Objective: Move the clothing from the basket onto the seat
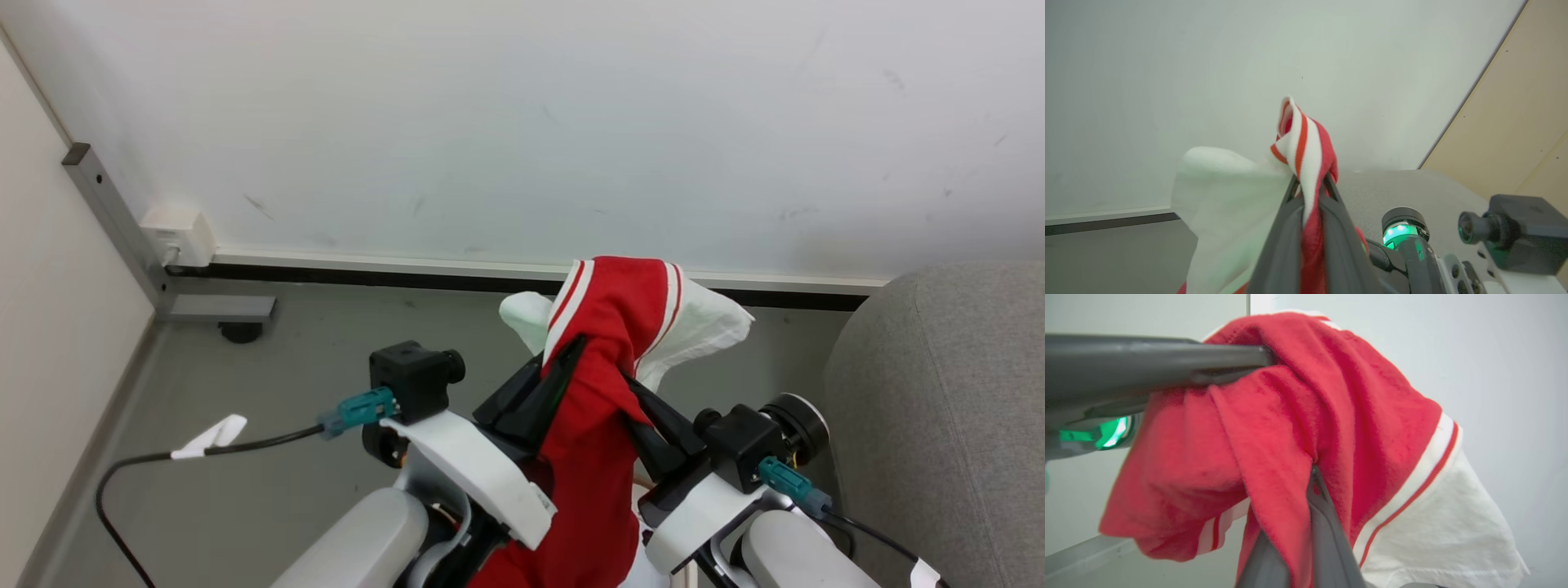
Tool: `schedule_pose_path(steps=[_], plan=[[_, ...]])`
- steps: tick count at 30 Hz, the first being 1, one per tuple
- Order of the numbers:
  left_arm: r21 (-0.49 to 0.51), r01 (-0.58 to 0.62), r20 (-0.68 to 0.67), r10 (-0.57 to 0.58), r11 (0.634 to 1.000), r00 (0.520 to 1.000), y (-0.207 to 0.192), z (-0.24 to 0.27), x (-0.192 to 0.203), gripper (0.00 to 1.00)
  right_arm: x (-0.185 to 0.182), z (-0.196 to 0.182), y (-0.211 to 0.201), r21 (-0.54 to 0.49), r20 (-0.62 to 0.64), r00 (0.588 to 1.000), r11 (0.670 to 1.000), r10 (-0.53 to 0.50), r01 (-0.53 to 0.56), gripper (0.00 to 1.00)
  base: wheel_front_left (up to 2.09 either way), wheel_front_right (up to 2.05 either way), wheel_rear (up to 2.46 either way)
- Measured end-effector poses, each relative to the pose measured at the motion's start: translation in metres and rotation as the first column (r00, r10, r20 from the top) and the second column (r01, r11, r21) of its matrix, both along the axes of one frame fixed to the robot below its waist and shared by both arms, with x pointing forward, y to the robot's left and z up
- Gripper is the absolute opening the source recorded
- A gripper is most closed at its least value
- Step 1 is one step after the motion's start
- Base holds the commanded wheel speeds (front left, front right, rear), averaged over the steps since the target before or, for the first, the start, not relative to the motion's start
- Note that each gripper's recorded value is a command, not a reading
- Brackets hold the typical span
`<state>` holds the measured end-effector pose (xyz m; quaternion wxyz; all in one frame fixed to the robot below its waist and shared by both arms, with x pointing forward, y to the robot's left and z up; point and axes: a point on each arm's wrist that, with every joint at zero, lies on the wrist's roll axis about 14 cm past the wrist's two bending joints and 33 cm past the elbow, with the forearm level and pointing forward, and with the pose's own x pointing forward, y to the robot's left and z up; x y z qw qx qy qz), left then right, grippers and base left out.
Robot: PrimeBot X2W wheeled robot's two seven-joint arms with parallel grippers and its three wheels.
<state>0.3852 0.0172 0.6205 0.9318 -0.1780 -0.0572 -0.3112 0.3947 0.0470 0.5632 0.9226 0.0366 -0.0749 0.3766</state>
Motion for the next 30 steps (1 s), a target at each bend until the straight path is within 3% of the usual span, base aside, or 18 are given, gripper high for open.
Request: schedule_pose_path(steps=[1,2,3,4,10,19,30], plan=[[-0.003,-0.007,0.003,0.007,1.0,1.0,0.002,0.0,0.001,0.2,0.0,0.001,0.0,0.002,0.001,1.0,1.0,-0.002,0.002,0.0,0.0,0.0,0.0],[-0.001,-0.014,0.001,0.014,1.0,1.0,0.004,-0.001,0.002,0.47,0.0,0.002,-0.001,0.006,0.003,1.0,1.0,-0.004,0.004,0.0,0.0,0.0,0.0],[-0.001,-0.02,0.003,0.02,1.0,1.0,0.005,-0.001,0.002,0.91,0.001,0.003,-0.002,0.01,0.004,1.0,1.0,-0.007,0.006,0.0,0.0,0.0,0.0],[0.001,-0.025,0.0,0.025,1.0,1.0,0.007,-0.003,0.003,1.0,0.001,0.004,-0.002,0.012,0.006,1.0,1.0,-0.008,0.008,0.0,0.0,0.0,0.0],[0.038,-0.069,0.032,0.068,0.997,0.997,0.018,-0.009,0.007,1.0,0.006,0.011,-0.011,0.033,0.015,0.999,0.999,-0.039,0.039,0.0,0.0,0.0,0.0],[0.208,-0.074,0.081,0.058,0.975,0.995,0.031,-0.049,0.003,1.0,0.021,0.02,-0.039,0.064,0.027,0.991,0.989,-0.134,0.132,0.0,0.0,0.0,0.0],[0.238,-0.023,0.053,0.011,0.971,0.999,0.021,-0.071,0.005,1.0,0.029,0.022,-0.06,0.086,0.02,0.98,0.977,-0.196,0.193,0.0,0.0,0.0,0.0]])
